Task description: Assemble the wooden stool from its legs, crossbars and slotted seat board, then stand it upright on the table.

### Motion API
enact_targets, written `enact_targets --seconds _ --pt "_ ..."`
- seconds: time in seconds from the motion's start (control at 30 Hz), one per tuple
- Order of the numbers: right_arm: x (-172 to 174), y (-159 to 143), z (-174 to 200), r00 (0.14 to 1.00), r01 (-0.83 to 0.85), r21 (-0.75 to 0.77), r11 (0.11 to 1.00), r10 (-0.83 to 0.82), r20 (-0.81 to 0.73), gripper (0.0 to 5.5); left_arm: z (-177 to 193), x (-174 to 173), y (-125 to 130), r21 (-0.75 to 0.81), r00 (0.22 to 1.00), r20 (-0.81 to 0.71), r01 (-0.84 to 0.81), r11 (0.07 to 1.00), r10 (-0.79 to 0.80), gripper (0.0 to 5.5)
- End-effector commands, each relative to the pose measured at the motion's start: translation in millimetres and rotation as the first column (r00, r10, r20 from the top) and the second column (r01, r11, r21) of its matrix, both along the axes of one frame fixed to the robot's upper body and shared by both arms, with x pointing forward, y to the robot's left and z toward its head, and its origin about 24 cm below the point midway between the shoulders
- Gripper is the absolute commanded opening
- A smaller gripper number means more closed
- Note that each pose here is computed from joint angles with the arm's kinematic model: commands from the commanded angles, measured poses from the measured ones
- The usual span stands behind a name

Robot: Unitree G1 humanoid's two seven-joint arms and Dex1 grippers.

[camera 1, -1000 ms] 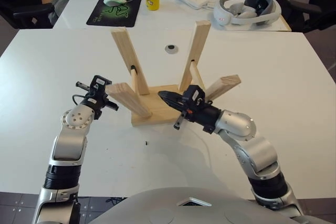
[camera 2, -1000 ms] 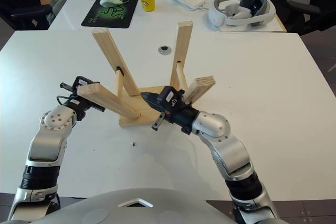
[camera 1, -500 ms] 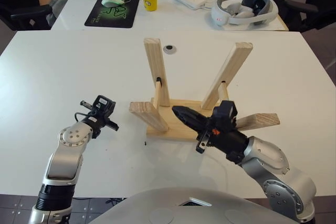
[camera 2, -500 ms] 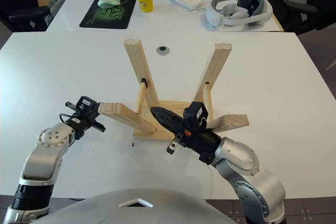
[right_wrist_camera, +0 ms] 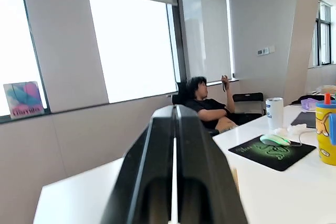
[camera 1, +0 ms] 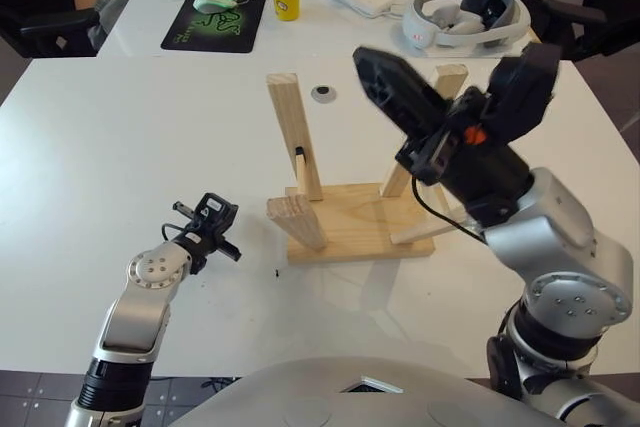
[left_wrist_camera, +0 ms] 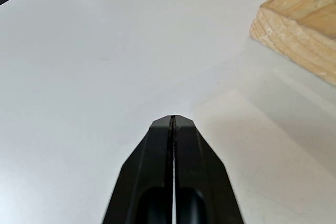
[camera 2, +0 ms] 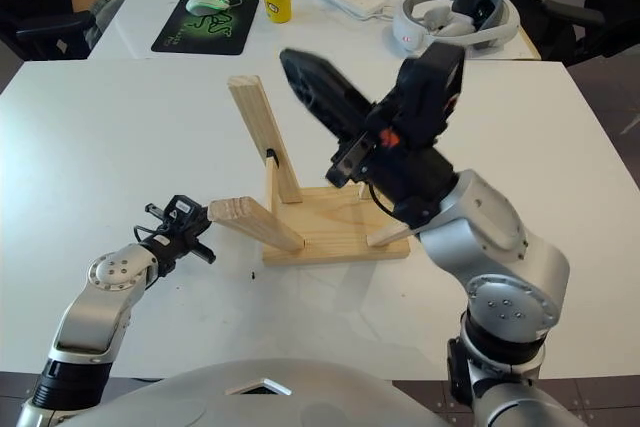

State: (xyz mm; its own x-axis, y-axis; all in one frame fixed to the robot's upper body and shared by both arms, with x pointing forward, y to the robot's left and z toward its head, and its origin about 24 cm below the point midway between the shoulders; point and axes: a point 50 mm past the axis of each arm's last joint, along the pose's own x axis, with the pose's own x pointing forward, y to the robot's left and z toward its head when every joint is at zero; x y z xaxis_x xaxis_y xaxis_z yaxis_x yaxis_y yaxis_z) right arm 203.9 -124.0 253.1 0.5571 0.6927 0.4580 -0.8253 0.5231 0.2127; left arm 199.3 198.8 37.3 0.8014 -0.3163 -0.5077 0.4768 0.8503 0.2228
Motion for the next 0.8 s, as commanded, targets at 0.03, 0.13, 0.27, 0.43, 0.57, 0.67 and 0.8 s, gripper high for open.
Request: enact_targets --seconds 0.03,0.13,0.27,0.43,0.57,0.67,0.8 --pt "20 -115 62 0.946 0.32 0.21 0.924 -0.323 -0.019 0.04 4 -16 13 0.043 1.0 -0.015 0.003 0.999 -0.003 0.0" --pt "16 -157 40 0.881 0.472 0.132 0.872 -0.461 -0.109 0.04 4 -17 15 0.022 1.0 -0.019 0.009 1.0 -0.008 0.0" --pt "8 -196 -14 0.743 0.624 -0.165 0.764 -0.646 -0.175 0.04 8 -19 12 -0.024 0.998 -0.004 0.066 0.998 -0.066 0.0" --pt "-13 -194 -98 0.762 0.402 -0.614 0.679 -0.62 -0.186 0.04 12 -17 8 -0.046 0.99 0.01 0.137 0.989 -0.137 0.0" --pt "-38 -173 -158 0.838 0.093 -0.834 0.544 -0.496 -0.23 0.04 14 -18 1 -0.056 0.971 -0.001 0.237 0.97 -0.238 0.0" --pt "-47 -156 -181 0.869 -0.034 -0.856 0.515 -0.408 -0.28 0.04 13 -20 1 0.0 0.944 -0.055 0.326 0.945 -0.326 0.0" --pt "-50 -142 -197 0.887 -0.101 -0.864 0.493 -0.349 -0.303 0.04 12 -23 -1 0.046 0.891 -0.121 0.445 0.895 -0.437 0.0"
